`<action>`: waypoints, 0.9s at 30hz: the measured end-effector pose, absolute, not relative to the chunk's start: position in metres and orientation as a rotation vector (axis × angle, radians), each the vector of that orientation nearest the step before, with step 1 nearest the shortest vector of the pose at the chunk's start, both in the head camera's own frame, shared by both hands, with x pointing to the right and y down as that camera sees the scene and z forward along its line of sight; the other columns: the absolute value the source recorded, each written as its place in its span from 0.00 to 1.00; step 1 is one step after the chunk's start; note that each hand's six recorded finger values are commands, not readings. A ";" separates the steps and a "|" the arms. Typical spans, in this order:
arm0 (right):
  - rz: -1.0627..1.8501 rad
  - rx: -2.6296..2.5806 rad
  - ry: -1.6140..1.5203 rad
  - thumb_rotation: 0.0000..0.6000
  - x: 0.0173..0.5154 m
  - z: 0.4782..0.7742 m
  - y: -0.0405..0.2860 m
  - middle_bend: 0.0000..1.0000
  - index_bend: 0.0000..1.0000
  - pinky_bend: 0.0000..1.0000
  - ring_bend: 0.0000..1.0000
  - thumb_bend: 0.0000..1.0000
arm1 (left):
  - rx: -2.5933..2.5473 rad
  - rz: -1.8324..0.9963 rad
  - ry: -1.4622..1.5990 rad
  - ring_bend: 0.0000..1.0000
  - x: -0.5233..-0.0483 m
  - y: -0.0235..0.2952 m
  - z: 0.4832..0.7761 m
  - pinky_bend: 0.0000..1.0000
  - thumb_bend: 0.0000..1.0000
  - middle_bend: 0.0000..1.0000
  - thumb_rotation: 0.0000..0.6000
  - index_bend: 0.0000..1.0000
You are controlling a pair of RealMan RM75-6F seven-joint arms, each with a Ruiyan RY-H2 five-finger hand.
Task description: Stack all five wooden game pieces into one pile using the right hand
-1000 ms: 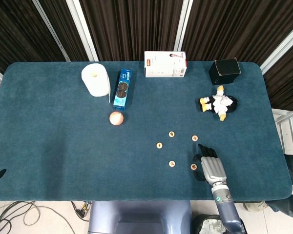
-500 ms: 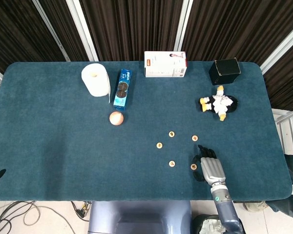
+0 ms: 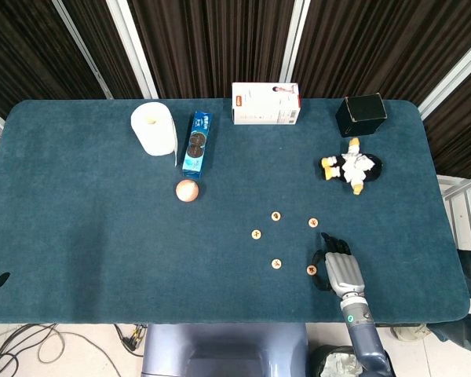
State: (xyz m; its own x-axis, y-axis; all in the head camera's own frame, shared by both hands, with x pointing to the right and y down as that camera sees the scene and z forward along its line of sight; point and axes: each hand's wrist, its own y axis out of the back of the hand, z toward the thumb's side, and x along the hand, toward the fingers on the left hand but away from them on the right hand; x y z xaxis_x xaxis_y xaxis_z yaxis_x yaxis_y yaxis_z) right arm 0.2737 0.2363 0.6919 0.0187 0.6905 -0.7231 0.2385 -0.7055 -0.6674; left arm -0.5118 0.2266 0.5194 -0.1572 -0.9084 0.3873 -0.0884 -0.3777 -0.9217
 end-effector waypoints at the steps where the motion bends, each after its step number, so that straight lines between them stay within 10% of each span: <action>1: 1.732 -1.944 -0.949 1.00 0.274 0.692 0.236 0.00 0.49 0.00 0.00 0.41 | -1.455 -1.607 1.168 0.00 -0.512 0.227 0.519 0.00 0.11 0.00 1.00 0.03; 27: 1.679 -1.956 -0.970 1.00 0.259 0.687 0.221 0.00 0.54 0.00 0.00 0.41 | -1.455 -1.604 1.180 0.00 -0.513 0.226 0.517 0.00 0.11 0.00 1.00 0.03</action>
State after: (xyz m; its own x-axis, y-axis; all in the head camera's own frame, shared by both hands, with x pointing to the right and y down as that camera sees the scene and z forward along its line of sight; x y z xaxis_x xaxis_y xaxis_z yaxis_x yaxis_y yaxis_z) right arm 0.2585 0.2209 0.6870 0.0455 0.7121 -0.7006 0.2516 -0.6868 -0.6819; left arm -0.5135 0.2264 0.5173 -0.1604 -0.9094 0.3838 -0.0959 -0.3727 -0.9230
